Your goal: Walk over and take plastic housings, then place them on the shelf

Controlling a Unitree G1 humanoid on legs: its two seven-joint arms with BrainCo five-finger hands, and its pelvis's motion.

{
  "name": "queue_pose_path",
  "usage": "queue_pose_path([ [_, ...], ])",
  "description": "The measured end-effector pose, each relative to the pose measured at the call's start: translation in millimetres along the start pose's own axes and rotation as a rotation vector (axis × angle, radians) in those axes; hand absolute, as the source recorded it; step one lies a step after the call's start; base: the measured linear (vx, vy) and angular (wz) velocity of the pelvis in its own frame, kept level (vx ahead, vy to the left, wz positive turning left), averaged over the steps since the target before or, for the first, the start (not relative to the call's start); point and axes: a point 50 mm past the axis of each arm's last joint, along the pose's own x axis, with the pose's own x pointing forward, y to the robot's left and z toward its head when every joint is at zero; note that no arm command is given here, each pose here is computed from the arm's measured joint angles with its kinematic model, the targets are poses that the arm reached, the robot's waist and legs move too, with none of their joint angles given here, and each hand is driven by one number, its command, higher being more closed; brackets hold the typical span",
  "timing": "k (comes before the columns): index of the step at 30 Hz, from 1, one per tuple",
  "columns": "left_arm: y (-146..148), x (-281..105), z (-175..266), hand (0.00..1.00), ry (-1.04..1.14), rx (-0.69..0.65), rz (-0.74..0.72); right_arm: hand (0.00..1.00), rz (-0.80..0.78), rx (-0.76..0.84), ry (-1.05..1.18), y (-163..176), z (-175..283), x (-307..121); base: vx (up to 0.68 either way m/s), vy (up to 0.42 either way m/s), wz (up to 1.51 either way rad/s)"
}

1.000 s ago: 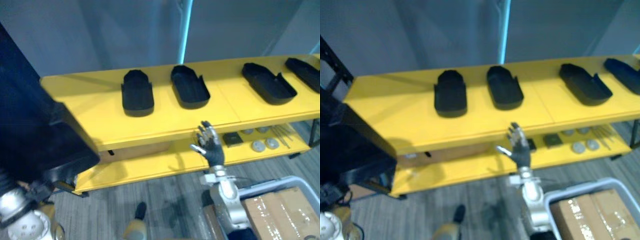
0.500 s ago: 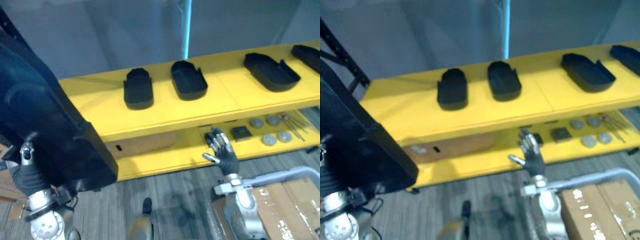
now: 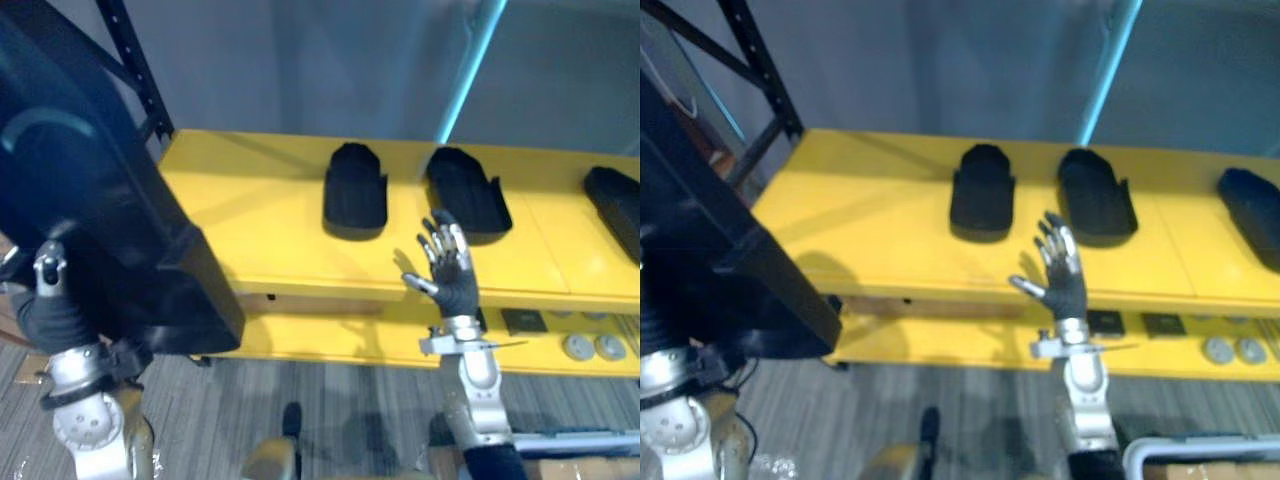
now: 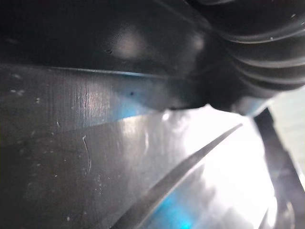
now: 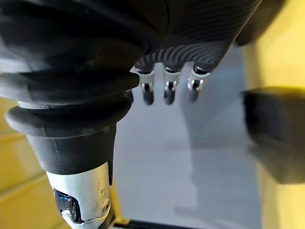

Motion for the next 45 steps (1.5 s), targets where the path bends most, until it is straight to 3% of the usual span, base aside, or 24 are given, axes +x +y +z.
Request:
queue_pose_path([
  [4,-3.9,3.1,-6.9,1.0,0.027,-0.018,0.008,0.0,0.0,-0.027,-0.011,-3.6,3.5,1.5,0.1,-0.211,0.51],
  [12,5.2,-35.9,-16.5,1.0,0.174,-0.007,0.097,0.0,0.075,-0.031,-0.088,-3.0,20.0,18.1,0.07,-0.132,-0.02],
  [22,-2.2,-49.2,-17.9,1.0,0.221,-0.001,0.081,0.0,0.354,0.08,-0.177,56.7,27.2,36.0,-0.02,-0.043,0.88],
  [27,-16.4,-47.1,-16.1,1.0,0.207,-0.058,0.032,0.0,0.311,0.057,-0.182,46.6,26.4,38.1,-0.03,0.046,1.25],
  [35,-26.7,-52.8,-16.7,1.0,0.242,-0.104,-0.066,0.0,0.247,0.119,-0.148,59.4,17.9,31.3,0.02,0.117,0.38],
  [39,-25.7,-54.0,-18.4,1.0,0.271,-0.085,-0.129,0.0,0.179,0.158,-0.112,62.6,10.5,23.8,-0.01,0.22,0.01],
  [45,-26.8,-54.5,-21.0,1.0,0.293,-0.076,-0.172,0.0,0.183,0.096,-0.022,73.8,-5.2,11.4,0.0,0.045,-0.05],
])
